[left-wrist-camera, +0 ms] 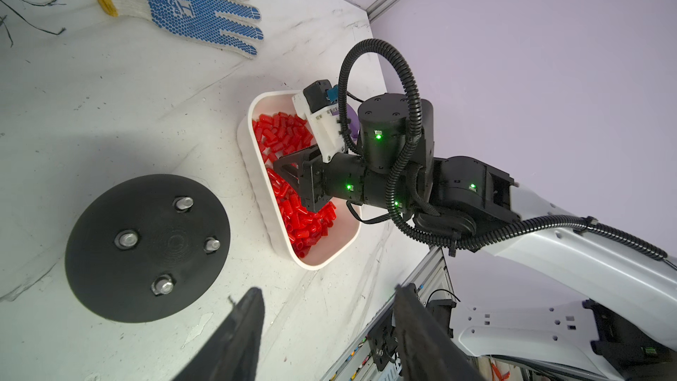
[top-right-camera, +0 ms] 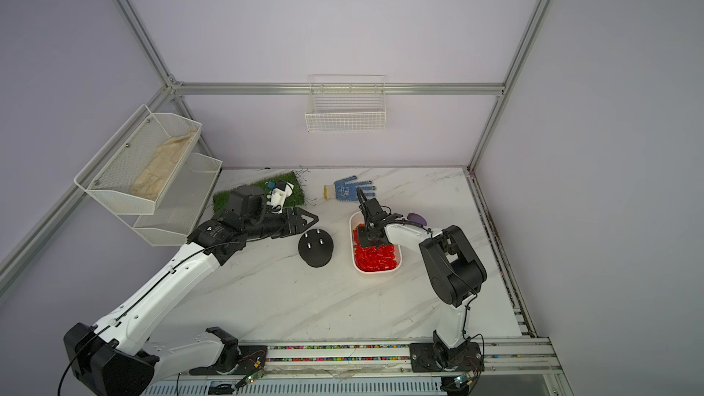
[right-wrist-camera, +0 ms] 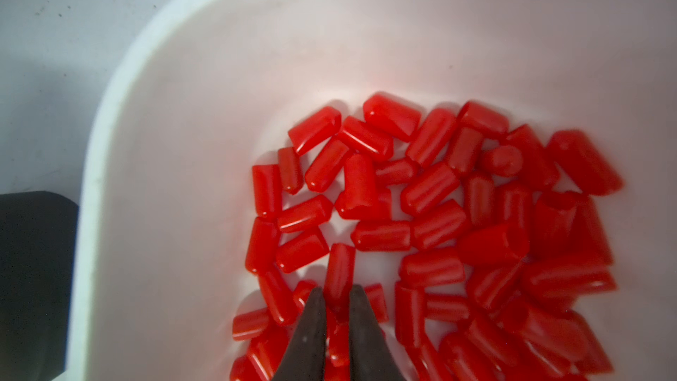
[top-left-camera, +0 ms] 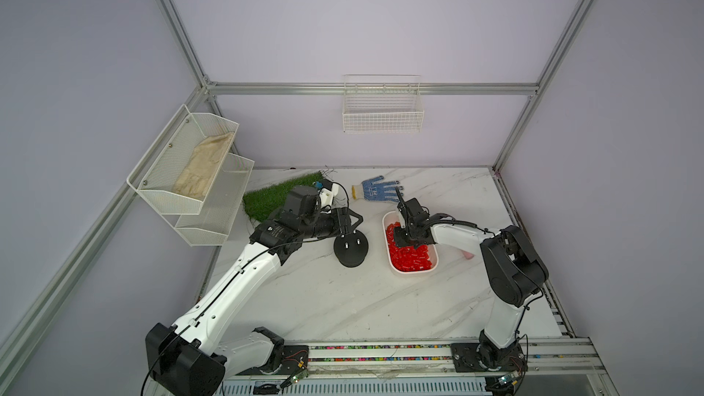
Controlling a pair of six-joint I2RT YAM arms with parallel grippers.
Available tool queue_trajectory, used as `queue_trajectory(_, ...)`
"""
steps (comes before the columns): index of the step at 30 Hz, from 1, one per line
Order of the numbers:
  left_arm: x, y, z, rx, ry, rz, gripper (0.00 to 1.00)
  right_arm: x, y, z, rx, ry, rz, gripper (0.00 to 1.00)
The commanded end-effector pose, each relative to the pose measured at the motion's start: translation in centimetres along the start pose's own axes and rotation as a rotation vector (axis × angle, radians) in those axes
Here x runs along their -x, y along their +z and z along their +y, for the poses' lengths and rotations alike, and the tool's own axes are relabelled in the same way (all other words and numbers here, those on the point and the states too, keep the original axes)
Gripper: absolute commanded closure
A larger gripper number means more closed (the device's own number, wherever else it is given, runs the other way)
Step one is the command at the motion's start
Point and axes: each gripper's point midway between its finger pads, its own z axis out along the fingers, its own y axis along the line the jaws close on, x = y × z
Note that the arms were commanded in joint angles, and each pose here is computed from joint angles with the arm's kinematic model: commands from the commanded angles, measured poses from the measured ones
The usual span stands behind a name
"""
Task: Cover the protruding screws with screw protection sleeves
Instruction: Pick up the screw protection sleeve from the storage box.
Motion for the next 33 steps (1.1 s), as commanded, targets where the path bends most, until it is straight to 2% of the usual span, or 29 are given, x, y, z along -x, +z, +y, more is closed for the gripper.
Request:
queue_trajectory(1, 0.0, 0.4, 0.3, -0.005, -0.003, -0.013, 0.42, -0.1, -0.7, -0.4, -0.012, 0.001, -0.005, 0.86)
queue_trajectory(9, 0.0, 0.3, 0.6, 0.008, -0.003, -0.024, 0.42, 1.7, -3.3, 0.5, 0.031, -0.001, -0.070, 0.90)
queue_trajectory(17, 0.9, 0.3, 0.4, 0.011, 0.002, -0.050, 0.41, 4.7, -11.3, 2.8, 0.154, -0.068, -0.257, 0.91)
queue_trajectory(25, 2.9, -0.2, -1.6, -0.050, 0.023, -0.070, 0.41, 6.0, -21.2, 7.3, 0.436, -0.190, -0.488, 0.90)
queue_trajectory(29, 3.7, -0.9, -3.2, -0.108, 0.042, -0.078, 0.41, 5.4, -24.6, 9.5, 0.587, -0.263, -0.542, 0.90)
queue_trajectory(33, 4.1, -1.5, -5.8, -0.238, 0.058, -0.070, 0.41, 4.6, -26.5, 11.0, 0.697, -0.301, -0.556, 0.90)
